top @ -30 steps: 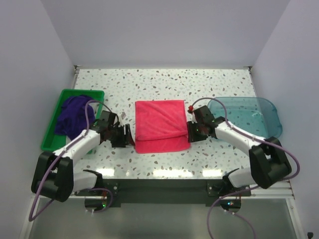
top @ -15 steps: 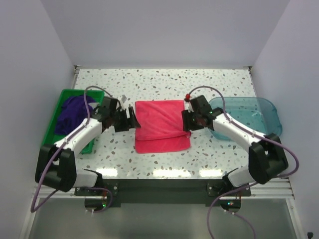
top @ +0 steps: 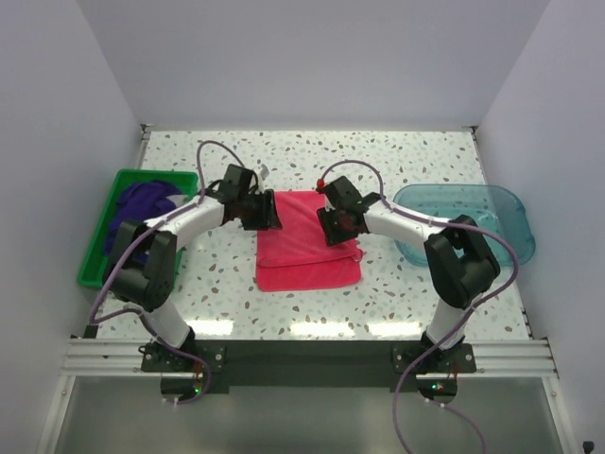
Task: Fold and stack the towels
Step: Fold the towel
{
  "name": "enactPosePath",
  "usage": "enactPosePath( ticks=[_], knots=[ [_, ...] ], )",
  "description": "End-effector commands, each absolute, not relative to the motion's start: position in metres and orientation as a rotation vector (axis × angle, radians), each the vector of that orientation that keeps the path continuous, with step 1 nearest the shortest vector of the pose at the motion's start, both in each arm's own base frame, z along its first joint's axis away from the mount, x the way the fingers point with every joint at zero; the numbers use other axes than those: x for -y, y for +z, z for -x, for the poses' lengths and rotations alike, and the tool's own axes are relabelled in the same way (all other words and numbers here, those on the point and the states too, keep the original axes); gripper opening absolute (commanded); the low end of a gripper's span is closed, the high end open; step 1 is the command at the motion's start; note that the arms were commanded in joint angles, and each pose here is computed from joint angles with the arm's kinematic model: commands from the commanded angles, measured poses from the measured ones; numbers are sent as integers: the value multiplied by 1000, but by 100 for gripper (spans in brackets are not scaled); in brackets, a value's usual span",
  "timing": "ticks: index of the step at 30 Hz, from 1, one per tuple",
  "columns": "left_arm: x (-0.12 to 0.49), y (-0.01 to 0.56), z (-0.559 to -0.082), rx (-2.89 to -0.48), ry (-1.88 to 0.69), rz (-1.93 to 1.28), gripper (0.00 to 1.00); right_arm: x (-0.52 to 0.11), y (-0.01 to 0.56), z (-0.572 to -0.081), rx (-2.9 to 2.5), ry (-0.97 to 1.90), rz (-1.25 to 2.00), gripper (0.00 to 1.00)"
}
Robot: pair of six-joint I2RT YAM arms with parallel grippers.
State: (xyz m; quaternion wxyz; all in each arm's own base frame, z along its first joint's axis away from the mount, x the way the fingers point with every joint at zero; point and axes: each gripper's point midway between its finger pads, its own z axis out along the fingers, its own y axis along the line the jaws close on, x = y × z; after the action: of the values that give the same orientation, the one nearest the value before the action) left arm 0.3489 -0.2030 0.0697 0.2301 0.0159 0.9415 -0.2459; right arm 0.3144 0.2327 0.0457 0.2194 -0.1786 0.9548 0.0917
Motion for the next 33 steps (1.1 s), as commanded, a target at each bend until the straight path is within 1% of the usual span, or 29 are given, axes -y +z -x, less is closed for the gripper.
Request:
enactPosePath(
  ticks=[1,3,9,14,17,22,25,27,30,33],
  knots=[
    [209,52,-330,-2631,-672,-110,53,-231,41,-310,-2651,220,501,40],
    [206,38,-319,-2669,-663,-102,53,-231,37,-298,-2676,224,525,39],
    [197,24,-301,-2700,-637,-50,52,-234,38,-262,-2696,266,596,33],
    [190,22,-286,-2712,-624,-30,52,-228,41,-230,-2717,269,629,33],
    [186,19,-282,-2715,-608,-18,52,-226,46,-210,-2727,345,640,33],
    [182,18,-281,-2720,-581,-10,52,-219,50,-195,-2729,382,667,33],
    [182,19,-285,-2710,-573,-6,53,-219,64,-211,-2656,348,627,35],
    [182,19,-290,-2711,-560,-5,52,-217,75,-232,-2596,326,548,37],
    [182,20,-298,-2700,-539,1,53,-211,80,-264,-2556,337,402,41],
    [184,23,-309,-2682,-526,4,53,-212,75,-291,-2553,330,345,42]
  ],
)
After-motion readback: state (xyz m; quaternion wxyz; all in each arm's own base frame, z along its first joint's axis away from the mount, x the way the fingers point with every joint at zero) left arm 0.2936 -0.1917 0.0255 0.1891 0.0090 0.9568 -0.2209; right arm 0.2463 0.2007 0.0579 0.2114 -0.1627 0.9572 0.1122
